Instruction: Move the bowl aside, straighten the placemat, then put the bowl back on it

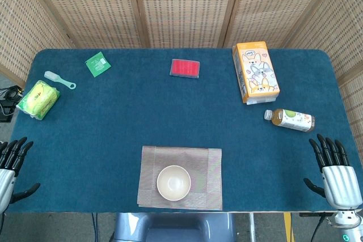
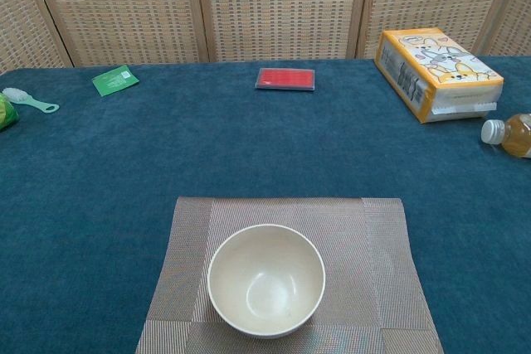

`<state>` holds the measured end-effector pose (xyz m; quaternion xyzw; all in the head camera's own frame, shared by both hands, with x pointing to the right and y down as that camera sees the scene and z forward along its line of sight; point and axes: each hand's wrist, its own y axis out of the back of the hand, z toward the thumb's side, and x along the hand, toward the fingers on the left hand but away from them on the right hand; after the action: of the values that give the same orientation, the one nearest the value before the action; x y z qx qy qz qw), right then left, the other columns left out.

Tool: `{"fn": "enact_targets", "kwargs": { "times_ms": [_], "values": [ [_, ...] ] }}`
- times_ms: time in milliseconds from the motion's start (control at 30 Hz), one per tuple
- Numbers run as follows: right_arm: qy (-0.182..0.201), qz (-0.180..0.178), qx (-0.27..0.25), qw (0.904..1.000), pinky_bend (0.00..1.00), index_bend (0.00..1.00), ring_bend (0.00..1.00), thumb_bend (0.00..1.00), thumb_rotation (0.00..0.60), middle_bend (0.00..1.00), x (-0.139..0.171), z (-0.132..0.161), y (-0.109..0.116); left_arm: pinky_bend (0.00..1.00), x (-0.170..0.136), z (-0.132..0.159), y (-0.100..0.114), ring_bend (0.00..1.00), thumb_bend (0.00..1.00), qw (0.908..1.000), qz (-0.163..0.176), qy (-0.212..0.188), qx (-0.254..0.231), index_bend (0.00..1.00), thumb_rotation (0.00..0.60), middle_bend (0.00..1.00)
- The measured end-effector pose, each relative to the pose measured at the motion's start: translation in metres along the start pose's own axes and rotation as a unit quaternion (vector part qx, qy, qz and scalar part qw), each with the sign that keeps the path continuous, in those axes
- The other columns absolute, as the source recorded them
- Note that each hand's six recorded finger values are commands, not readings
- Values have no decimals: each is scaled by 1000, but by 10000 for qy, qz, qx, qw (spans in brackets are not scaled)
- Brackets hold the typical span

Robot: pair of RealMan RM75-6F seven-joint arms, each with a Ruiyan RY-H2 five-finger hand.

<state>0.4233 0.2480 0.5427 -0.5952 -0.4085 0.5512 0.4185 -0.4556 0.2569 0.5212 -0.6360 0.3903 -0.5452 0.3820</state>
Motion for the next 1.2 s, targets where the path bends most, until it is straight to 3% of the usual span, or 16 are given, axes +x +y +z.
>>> {"fn": "enact_targets", "kwargs": {
  "times_ms": [333, 433, 533, 633, 767, 867, 1000, 1200],
  "values": [
    [3, -29, 103, 9999, 0, 0, 0, 0, 600, 0, 1, 2, 3, 0, 6, 8, -1, 0, 0, 9998, -32, -189, -44, 0, 600, 0],
    [-49, -19, 106, 9999, 0, 0, 0, 0, 600, 0, 0, 1, 3, 0, 16, 26, -6, 0, 0, 9980, -56, -627, -32, 0, 600, 0],
    [-93, 48, 105, 9999, 0, 0, 0, 0, 600, 0, -2, -1, 1, 0, 31, 56, -13, 0, 0, 9908, -56, -1350, -36, 22, 600, 0],
    [-180, 145, 144, 9996, 0, 0, 0, 0, 600, 0, -6, -5, -2, 0, 48, 91, -27, 0, 0, 9758, -221, -2175, -19, 121, 600, 0],
    [-325, 230, 175, 9991, 0, 0, 0, 0, 600, 0, -9, -11, -4, 0, 71, 143, -53, 0, 0, 9455, -643, -3193, 65, 271, 600, 0],
    [-418, 311, 178, 9985, 0, 0, 0, 0, 600, 0, -10, -14, -6, 0, 81, 177, -75, 0, 0, 9227, -972, -3727, 145, 355, 600, 0],
    [-519, 382, 212, 9977, 0, 0, 0, 0, 600, 0, -11, -18, -8, 0, 87, 221, -99, 0, 0, 8975, -1212, -4235, 211, 396, 600, 0],
    [-594, 421, 206, 9971, 0, 0, 0, 0, 600, 0, -11, -20, -8, 0, 91, 258, -121, 0, 12, 8792, -1260, -4578, 394, 400, 600, 0]
  ]
}}
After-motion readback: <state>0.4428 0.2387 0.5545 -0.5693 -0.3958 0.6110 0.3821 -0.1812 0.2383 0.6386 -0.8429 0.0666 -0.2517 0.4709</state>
